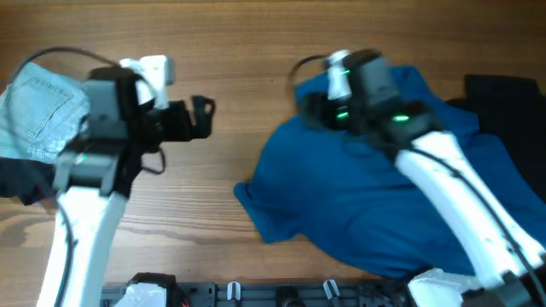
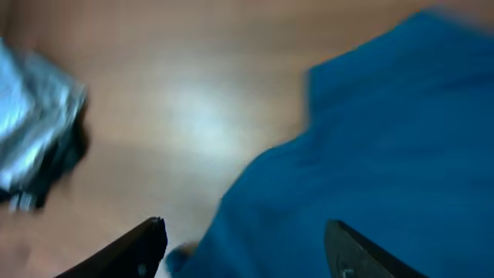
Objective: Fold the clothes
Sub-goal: 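Grasp the shirt's left edge with the left gripper and pull it left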
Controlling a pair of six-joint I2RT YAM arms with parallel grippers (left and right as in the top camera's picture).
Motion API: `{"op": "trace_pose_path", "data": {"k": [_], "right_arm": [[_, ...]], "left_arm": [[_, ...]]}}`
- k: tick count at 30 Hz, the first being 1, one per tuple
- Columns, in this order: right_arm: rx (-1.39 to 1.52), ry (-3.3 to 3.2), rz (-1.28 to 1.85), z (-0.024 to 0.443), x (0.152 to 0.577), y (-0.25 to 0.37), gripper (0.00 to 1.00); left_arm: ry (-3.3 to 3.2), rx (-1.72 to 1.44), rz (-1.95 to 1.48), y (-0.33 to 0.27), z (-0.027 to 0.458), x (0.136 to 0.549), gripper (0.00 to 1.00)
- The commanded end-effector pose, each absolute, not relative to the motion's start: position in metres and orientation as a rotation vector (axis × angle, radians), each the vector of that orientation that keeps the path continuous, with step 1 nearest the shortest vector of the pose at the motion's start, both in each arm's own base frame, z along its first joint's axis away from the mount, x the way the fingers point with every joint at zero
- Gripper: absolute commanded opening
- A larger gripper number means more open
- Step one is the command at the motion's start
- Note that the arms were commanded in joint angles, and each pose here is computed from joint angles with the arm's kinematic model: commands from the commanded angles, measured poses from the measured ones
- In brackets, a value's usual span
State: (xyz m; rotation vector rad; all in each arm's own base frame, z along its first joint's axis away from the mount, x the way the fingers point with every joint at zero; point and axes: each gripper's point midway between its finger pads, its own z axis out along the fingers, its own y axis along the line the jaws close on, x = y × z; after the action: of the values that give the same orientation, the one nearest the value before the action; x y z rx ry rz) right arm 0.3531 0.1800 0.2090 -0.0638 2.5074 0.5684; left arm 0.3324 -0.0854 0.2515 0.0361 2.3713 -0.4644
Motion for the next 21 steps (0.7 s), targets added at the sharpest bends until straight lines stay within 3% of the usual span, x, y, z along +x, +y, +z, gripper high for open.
{"op": "trace_pose_path", "data": {"k": [1, 5, 8, 21], "right_arm": [[0.155, 2.414, 0.518, 0.251, 0.355, 0.121, 0.71], [0.247, 2.444, 0.472, 0.254, 0.336, 0.09, 0.74], [0.262, 2.494, 0.461, 0.246, 0.327, 0.088, 0.75], [0.309, 2.552, 0.458, 0.237, 0.315, 0.086, 0.75]], "left_arm": [[2.482, 0.329, -0.509, -0.147, 0.194, 0.354, 0.99], [2.465, 0.672, -0.544, -0.246, 0.094, 0.387, 0.98], [2.383, 0.736, -0.539, -0.287, 0.056, 0.403, 1.0], [2.349, 0.644, -0.482, -0.299, 0.009, 0.429, 0.95]]}}
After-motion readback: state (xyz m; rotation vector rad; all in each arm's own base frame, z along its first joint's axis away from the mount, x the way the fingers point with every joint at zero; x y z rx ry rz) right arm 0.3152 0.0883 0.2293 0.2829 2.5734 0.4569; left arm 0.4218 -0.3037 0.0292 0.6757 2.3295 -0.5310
